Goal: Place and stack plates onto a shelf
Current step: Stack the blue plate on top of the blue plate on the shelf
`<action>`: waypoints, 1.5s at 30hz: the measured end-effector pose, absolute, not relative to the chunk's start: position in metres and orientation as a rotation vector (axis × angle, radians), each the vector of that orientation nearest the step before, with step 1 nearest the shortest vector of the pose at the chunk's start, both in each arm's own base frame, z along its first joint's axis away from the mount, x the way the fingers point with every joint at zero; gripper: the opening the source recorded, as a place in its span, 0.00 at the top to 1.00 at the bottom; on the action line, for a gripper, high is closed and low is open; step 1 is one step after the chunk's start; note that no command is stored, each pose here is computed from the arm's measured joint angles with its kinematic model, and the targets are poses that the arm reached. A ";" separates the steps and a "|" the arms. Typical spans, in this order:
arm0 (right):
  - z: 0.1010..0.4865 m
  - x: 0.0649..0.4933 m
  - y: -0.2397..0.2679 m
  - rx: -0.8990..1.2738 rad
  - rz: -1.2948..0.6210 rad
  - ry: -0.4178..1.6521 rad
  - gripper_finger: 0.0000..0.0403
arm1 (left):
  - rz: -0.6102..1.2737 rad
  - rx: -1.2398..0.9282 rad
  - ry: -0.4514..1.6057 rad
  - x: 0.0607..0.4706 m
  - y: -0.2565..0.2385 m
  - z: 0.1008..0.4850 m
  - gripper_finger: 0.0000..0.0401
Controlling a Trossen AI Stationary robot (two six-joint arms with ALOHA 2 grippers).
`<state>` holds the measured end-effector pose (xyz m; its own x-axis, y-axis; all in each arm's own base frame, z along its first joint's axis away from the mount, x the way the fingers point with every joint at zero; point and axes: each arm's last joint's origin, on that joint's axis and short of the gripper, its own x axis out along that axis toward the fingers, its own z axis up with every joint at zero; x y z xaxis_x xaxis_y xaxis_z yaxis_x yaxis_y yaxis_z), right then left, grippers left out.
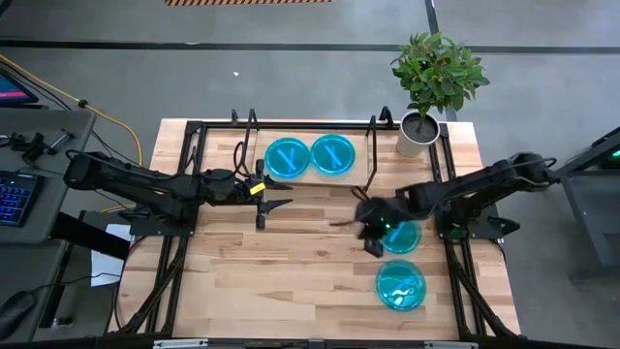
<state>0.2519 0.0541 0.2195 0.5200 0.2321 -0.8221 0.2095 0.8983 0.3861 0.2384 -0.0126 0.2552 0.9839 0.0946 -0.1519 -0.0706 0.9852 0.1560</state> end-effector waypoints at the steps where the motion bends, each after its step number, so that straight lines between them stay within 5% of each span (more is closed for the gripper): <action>1: 0.215 0.244 0.057 0.514 -0.036 1.119 1.00 | 0.083 0.151 0.160 0.238 -0.013 0.255 0.66; 7: 0.194 0.203 0.066 0.611 -0.429 1.428 1.00 | 0.084 0.150 0.159 0.238 -0.013 0.255 0.66; 14: 0.173 0.172 0.058 0.699 -0.795 1.560 1.00 | 0.084 0.150 0.159 0.238 -0.013 0.255 0.66; 20: 0.151 0.153 0.052 0.719 -0.916 1.628 1.00 | 0.084 0.151 0.159 0.238 -0.013 0.255 0.66; 45: 0.151 0.161 0.013 0.676 -1.195 1.356 1.00 | 0.084 0.152 0.159 0.238 -0.013 0.255 0.66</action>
<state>0.1611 0.0134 0.1510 -0.1857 -0.2470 -0.9511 0.9123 0.3162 -0.2603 0.2385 -0.0125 0.2554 0.9840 0.0949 -0.1508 -0.0709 0.9849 0.1577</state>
